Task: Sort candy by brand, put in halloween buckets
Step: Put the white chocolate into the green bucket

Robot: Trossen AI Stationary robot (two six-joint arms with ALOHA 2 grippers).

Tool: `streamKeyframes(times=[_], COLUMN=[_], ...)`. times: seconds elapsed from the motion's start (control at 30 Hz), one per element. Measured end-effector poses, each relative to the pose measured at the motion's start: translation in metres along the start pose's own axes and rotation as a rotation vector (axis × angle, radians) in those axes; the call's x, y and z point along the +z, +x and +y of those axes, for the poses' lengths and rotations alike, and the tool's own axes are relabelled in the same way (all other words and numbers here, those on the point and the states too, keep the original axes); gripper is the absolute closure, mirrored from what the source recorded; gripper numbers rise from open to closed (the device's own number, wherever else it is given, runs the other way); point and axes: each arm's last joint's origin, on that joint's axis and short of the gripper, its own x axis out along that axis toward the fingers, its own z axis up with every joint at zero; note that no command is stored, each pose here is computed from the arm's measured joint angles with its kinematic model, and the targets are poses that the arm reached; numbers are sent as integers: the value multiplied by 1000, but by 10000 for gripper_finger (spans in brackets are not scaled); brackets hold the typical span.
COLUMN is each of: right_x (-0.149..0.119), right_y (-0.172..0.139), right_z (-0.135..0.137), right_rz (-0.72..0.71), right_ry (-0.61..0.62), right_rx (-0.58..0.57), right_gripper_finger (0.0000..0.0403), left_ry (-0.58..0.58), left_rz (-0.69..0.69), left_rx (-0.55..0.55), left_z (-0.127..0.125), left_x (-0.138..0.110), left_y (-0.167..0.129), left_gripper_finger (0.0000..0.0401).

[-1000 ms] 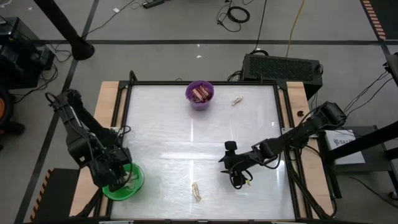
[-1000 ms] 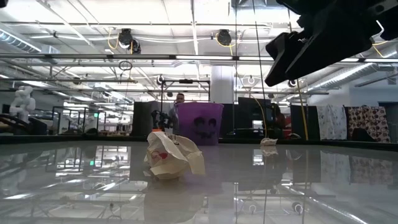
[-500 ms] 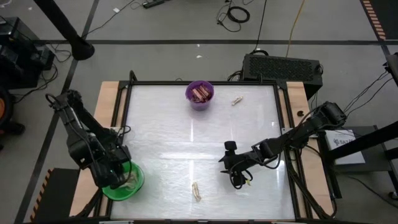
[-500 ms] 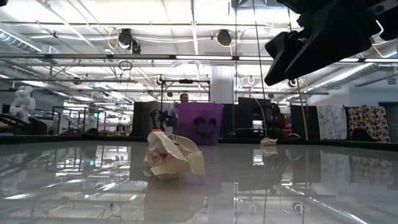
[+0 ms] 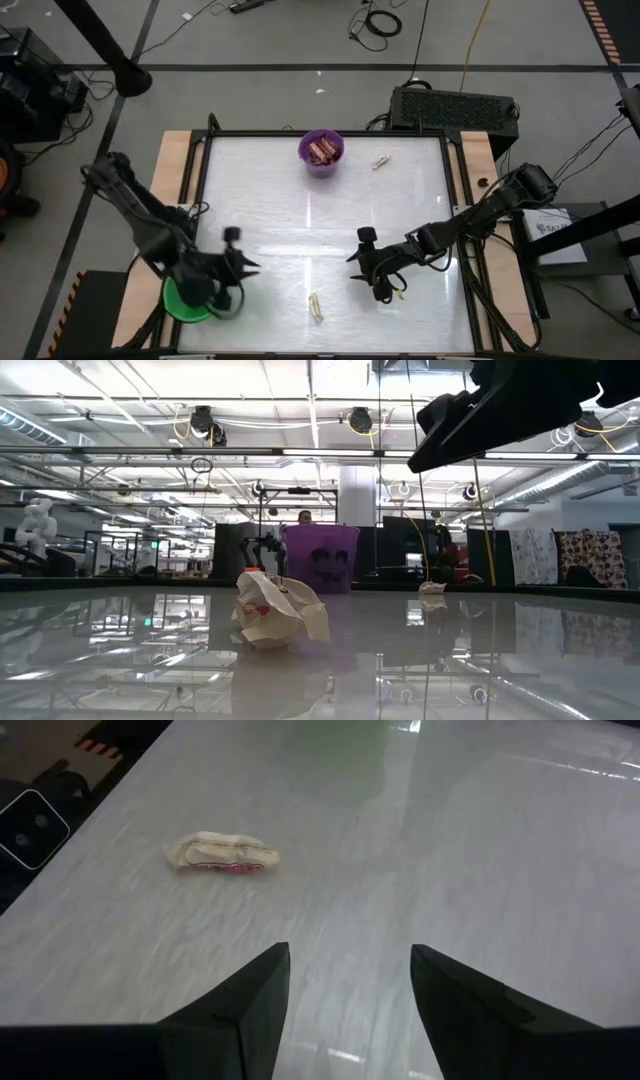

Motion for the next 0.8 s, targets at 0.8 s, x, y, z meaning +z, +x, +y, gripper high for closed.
streamKeyframes(times=[0.8], right_x=[-3], right_y=[0], right_z=[0], right_rz=[27], right_ry=[18], right_rx=[0], right_gripper_finger=[202], left_ry=[461], left_rz=[64], left_rx=[-198], left_z=[-25], left_x=[4], left_y=[227], left_gripper_finger=[322])
